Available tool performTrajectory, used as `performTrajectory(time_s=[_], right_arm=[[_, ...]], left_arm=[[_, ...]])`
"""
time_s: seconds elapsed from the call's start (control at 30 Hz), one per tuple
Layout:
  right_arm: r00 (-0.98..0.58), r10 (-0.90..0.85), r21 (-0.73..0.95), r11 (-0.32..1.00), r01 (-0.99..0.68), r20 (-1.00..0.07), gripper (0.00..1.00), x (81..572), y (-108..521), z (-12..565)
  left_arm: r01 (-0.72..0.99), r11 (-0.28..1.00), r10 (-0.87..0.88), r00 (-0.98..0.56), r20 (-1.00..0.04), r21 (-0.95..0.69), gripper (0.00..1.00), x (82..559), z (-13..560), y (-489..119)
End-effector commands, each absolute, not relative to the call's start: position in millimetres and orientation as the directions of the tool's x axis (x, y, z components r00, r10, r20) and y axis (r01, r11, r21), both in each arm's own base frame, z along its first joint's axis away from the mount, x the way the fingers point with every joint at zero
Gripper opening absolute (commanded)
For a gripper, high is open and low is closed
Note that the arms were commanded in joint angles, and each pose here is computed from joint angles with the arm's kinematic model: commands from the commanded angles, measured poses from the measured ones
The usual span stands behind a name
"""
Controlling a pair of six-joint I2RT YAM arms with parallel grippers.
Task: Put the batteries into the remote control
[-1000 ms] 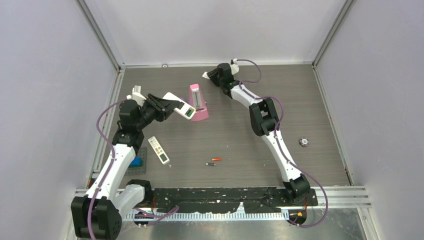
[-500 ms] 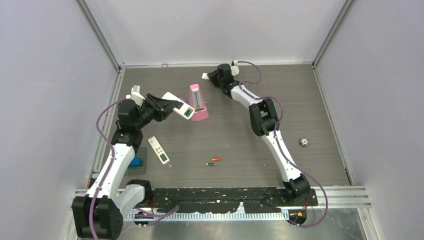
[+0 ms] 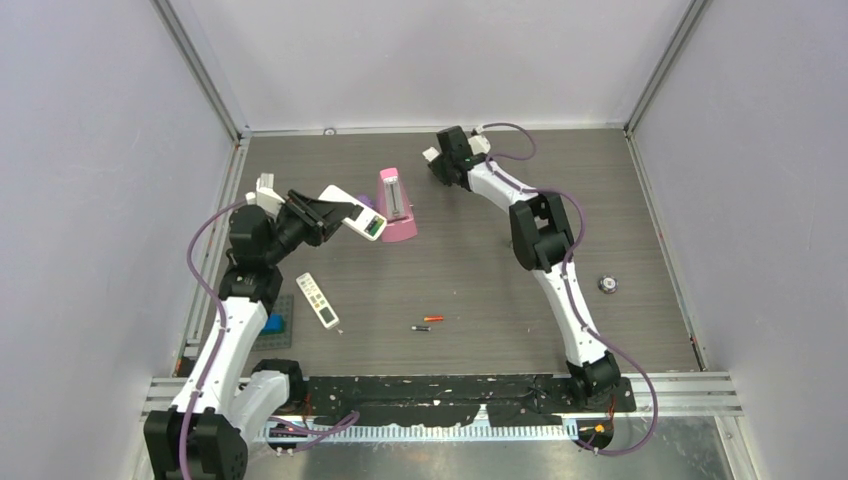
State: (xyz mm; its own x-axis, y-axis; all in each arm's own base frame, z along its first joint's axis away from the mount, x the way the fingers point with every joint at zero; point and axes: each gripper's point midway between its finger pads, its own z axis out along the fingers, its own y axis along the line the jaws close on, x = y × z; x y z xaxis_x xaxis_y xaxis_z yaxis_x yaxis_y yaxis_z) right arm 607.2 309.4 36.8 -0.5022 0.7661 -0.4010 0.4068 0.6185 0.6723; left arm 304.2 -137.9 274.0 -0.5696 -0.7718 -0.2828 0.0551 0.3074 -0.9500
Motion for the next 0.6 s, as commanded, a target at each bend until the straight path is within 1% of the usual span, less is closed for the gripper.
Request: performTrajectory(time_s=[0.0, 0.03, 0.07, 0.1, 0.13, 0.17, 0.23, 0.27, 0.3, 0.33, 0.37, 0.4, 0.43, 0.47, 0.57], right_arm=[[-0.485, 0.739, 0.588, 0.670, 0.453, -0.468, 0.30, 583.0, 279.3, 62.7], [-0.495, 0.732, 0.569, 0.678, 0.465, -0.468, 0.30, 576.3, 275.1, 55.7], [-0.491, 0.728, 0.588, 0.680, 0.437, -0.478, 0.30, 576.6, 276.5, 70.4], [-0.505, 0.717, 0.578, 0.692, 0.432, -0.481, 0.30, 571.3, 275.0, 64.8], [-0.511, 0.702, 0.597, 0.703, 0.386, -0.497, 0.30, 573.0, 279.2, 78.9], [-0.527, 0.675, 0.589, 0.727, 0.354, -0.516, 0.32, 571.8, 279.7, 79.9], [-0.546, 0.640, 0.619, 0.742, 0.258, -0.540, 0.39, 576.0, 290.9, 98.0], [-0.533, 0.640, 0.645, 0.735, 0.211, -0.554, 0.44, 582.3, 296.2, 107.5], [-0.546, 0.622, 0.657, 0.736, 0.163, -0.561, 0.47, 583.4, 302.4, 111.3], [-0.518, 0.636, 0.695, 0.711, 0.105, -0.572, 0.50, 591.6, 308.6, 121.7], [-0.520, 0.644, 0.723, 0.687, 0.071, -0.561, 0.51, 593.4, 314.1, 125.7], [-0.487, 0.667, 0.758, 0.652, 0.016, -0.564, 0.52, 600.4, 319.2, 136.6], [-0.485, 0.683, 0.780, 0.626, 0.003, -0.546, 0.53, 603.7, 322.5, 135.6], [-0.461, 0.703, 0.801, 0.598, -0.030, -0.542, 0.53, 610.0, 326.2, 146.7], [-0.443, 0.734, 0.826, 0.562, -0.029, -0.515, 0.53, 625.6, 332.3, 137.9]], left_arm=[[0.121, 0.307, -0.763, -0.561, -0.320, -0.944, 0.00, 294.8, 285.8, -137.8], [0.122, 0.308, -0.763, -0.561, -0.321, -0.944, 0.00, 293.3, 285.4, -137.7], [0.124, 0.307, -0.762, -0.561, -0.322, -0.943, 0.00, 291.8, 285.3, -137.7], [0.126, 0.307, -0.762, -0.561, -0.323, -0.943, 0.00, 290.1, 285.0, -137.8], [0.128, 0.307, -0.762, -0.561, -0.324, -0.943, 0.00, 289.2, 284.8, -137.8], [0.130, 0.307, -0.761, -0.561, -0.325, -0.943, 0.00, 288.1, 284.6, -138.0], [0.133, 0.305, -0.760, -0.563, -0.326, -0.943, 0.00, 286.1, 285.1, -138.2], [0.138, 0.305, -0.758, -0.563, -0.328, -0.942, 0.00, 285.2, 285.9, -138.5], [0.136, 0.305, -0.758, -0.565, -0.327, -0.943, 0.00, 284.3, 285.7, -138.6], [0.139, 0.305, -0.757, -0.565, -0.328, -0.942, 0.00, 283.4, 286.2, -138.8], [0.140, 0.306, -0.756, -0.565, -0.329, -0.942, 0.00, 282.9, 286.9, -138.7], [0.141, 0.306, -0.756, -0.565, -0.330, -0.942, 0.00, 281.7, 287.4, -138.8], [0.139, 0.307, -0.756, -0.565, -0.330, -0.941, 0.00, 280.8, 287.2, -138.6], [0.137, 0.308, -0.757, -0.563, -0.330, -0.941, 0.00, 280.2, 287.1, -138.2], [0.138, 0.312, -0.758, -0.560, -0.334, -0.940, 0.00, 278.6, 288.4, -137.6]])
